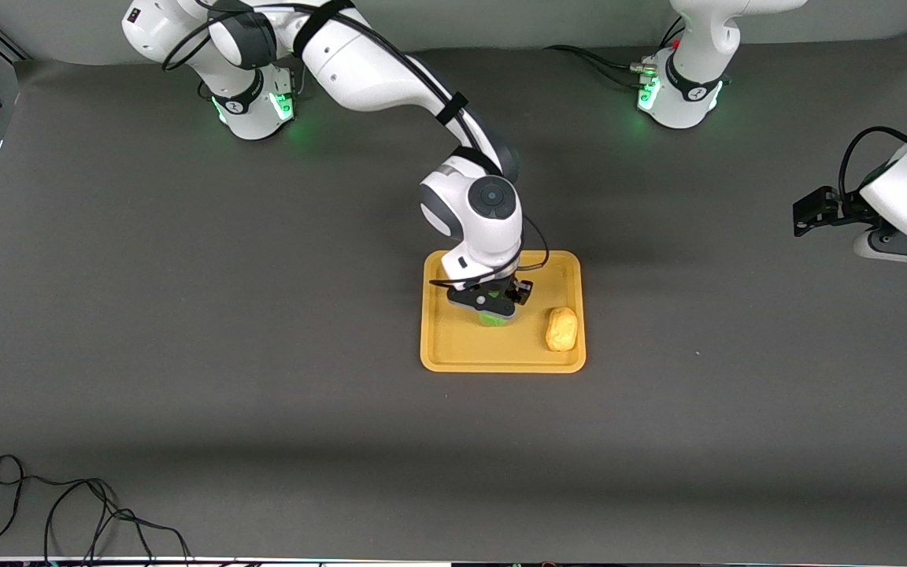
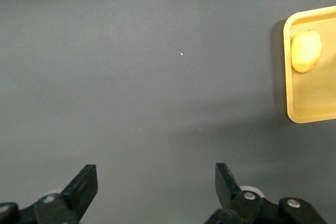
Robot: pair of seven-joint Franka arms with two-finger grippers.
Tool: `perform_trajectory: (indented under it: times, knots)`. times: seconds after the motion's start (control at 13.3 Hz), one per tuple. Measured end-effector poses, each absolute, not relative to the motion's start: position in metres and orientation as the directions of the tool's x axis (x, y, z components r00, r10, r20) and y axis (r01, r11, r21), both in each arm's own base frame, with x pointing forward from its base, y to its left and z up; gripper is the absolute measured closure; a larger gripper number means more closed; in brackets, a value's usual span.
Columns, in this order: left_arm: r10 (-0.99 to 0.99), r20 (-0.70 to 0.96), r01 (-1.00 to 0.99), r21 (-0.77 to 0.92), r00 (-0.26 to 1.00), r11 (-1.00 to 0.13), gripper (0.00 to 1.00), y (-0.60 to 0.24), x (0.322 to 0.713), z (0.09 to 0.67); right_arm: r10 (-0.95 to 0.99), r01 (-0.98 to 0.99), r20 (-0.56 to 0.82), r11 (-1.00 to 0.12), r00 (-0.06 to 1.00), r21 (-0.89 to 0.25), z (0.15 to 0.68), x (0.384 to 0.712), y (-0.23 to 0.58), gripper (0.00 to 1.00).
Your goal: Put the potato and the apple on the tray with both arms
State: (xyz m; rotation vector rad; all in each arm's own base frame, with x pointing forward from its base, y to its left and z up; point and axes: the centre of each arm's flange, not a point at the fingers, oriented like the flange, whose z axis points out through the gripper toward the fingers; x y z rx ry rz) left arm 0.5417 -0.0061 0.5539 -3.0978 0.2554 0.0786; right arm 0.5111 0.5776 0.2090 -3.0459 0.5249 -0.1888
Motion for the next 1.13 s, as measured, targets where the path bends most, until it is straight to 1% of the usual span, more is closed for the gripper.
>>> perform_trajectory:
  times: [0.23,0.38,0.53,0.68,0.83,0.98,1.13]
  knots:
    - [-0.163,-0.065,-0.165,-0.026,0.985,-0.986,0.0,-0.006,0.541,0.548,-0.332,-0.325,0.117,-0.943,0.936,-0.071,0.206,0.51,0.581,0.37]
    - [-0.163,-0.068,-0.165,-0.026,0.984,-0.986,0.0,-0.006,0.54,0.547,-0.333,-0.325,0.121,-0.942,0.935,-0.081,0.21,0.51,0.583,0.22]
    - [-0.163,-0.069,-0.165,-0.026,0.984,-0.986,0.0,-0.006,0.54,0.546,-0.336,-0.323,0.131,-0.94,0.933,-0.11,0.233,0.514,0.588,0.01]
    - [-0.164,-0.07,-0.167,-0.026,0.984,-0.986,0.0,-0.007,0.54,0.546,-0.352,-0.342,0.114,-0.935,0.929,-0.097,0.29,0.521,0.582,0.0]
    - [-0.166,-0.07,-0.168,-0.026,0.984,-0.985,0.0,-0.008,0.54,0.546,-0.384,-0.377,0.087,-0.922,0.919,-0.083,0.367,0.529,0.559,0.0]
    - [-0.167,-0.071,-0.169,-0.026,0.983,-0.985,0.0,-0.009,0.54,0.546,-0.4,-0.397,0.045,-0.916,0.915,-0.055,0.447,0.536,0.514,0.0]
    - [-0.168,-0.071,-0.17,-0.026,0.983,-0.985,0.0,-0.009,0.54,0.545,-0.351,-0.351,0.016,-0.936,0.936,-0.012,0.507,0.545,0.451,0.0]
